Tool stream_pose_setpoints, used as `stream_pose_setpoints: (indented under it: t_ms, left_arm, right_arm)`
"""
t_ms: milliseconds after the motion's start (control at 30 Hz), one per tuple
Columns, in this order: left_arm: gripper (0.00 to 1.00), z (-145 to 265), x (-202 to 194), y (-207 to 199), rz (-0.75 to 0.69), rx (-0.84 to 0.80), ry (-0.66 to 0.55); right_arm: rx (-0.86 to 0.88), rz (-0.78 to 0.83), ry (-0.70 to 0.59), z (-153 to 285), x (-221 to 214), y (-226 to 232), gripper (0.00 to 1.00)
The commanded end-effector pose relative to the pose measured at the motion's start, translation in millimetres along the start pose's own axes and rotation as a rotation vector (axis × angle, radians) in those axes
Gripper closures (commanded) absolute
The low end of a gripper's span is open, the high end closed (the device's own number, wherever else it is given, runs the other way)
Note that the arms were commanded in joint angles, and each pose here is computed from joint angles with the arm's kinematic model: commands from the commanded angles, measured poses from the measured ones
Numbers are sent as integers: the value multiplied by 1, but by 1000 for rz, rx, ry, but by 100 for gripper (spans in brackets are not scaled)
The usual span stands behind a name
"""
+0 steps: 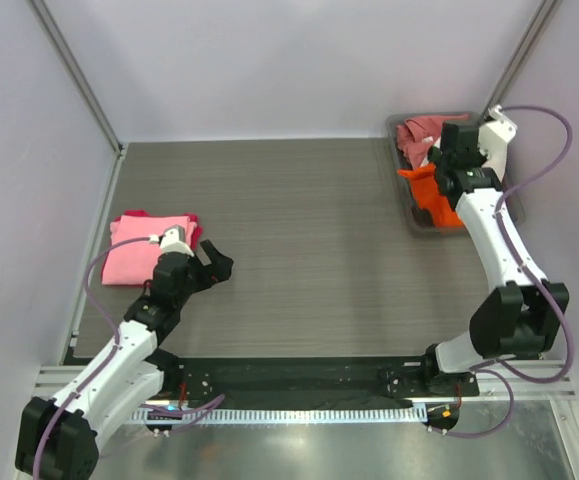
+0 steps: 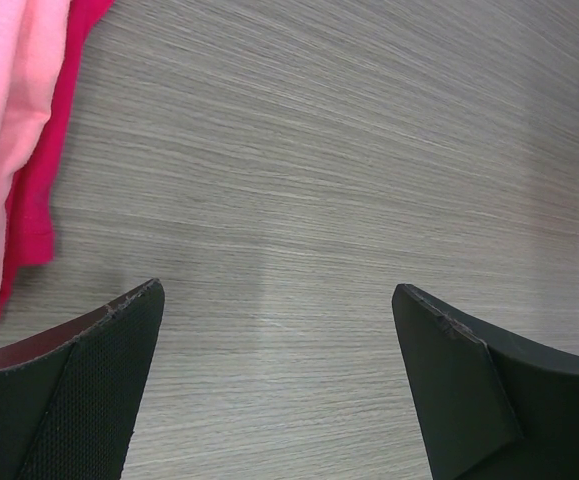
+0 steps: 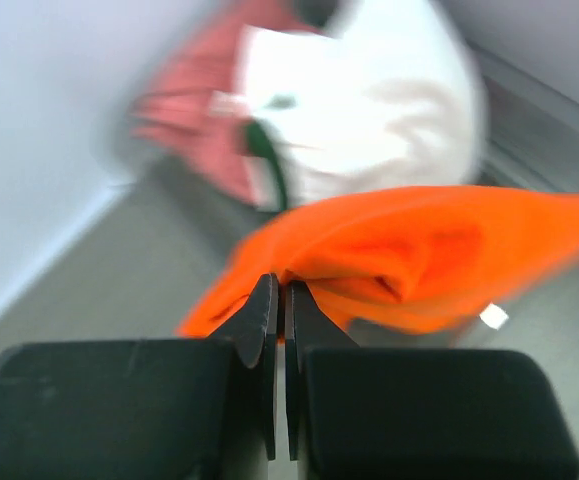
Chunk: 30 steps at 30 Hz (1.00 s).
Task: Fold and stack the t-shirts
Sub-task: Grab the tshirt from the pile, then move the tshirt to the center of the board
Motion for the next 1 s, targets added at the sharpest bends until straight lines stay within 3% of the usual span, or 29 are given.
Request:
stream_pose_setpoints:
  t_ms: [0, 100, 233, 300, 367, 500, 533, 567, 600, 667, 700, 833, 967]
  left_arm:
    - [4, 3, 15, -21, 17, -70, -42]
    - [4, 4, 16, -20, 14, -70, -49]
    - [5, 7, 18, -19, 10, -68, -65]
    - [5, 8, 19, -19, 12, -69, -71]
    - [5, 9, 19, -19, 12, -72, -75]
    - [5, 10, 20, -21, 14, -79, -78]
    - [5, 10, 20, -20, 13, -75, -76]
    - [5, 10, 20, -21, 11, -77, -76]
    - [5, 10, 20, -21, 11, -77, -76]
    - [5, 10, 19, -20, 12, -77, -73]
    - [4, 10, 19, -21, 13, -82, -73]
    - [1, 9, 16, -28, 2, -121, -39]
    - [0, 5, 10, -33, -14, -131, -6]
  right_arm:
    - [291, -13, -246, 99, 85, 49, 99]
    - [575, 8, -277, 174, 103, 93, 99]
    - [1000, 7, -225, 254, 106, 130, 99]
    - [1162, 21, -208, 286, 106, 137, 99]
    - [1214, 10, -189, 299, 104, 137, 99]
    - [1149, 50, -109, 276, 68, 136, 98]
    - [1126, 62, -81, 268, 55, 136, 90]
    - [1114, 80, -44, 261, 40, 137, 73]
    - [1083, 123, 27, 245, 8, 138, 49]
    - [1047, 173, 86, 229, -22, 136, 41]
    - [1005, 217, 145, 213, -52, 131, 29]
    - [963, 315, 258, 189, -118, 115, 29]
    - [970, 360, 266, 174, -161, 100, 39]
Point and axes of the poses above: each gripper's point midway between its finger pads, its own z axis back along the fingers, its own y axis along the line the jaws close on, x = y × z, the point moved 5 cm from there along z, back along the fingers, and after that the axes turned 13 degrees about z, right-handed, at the moved point
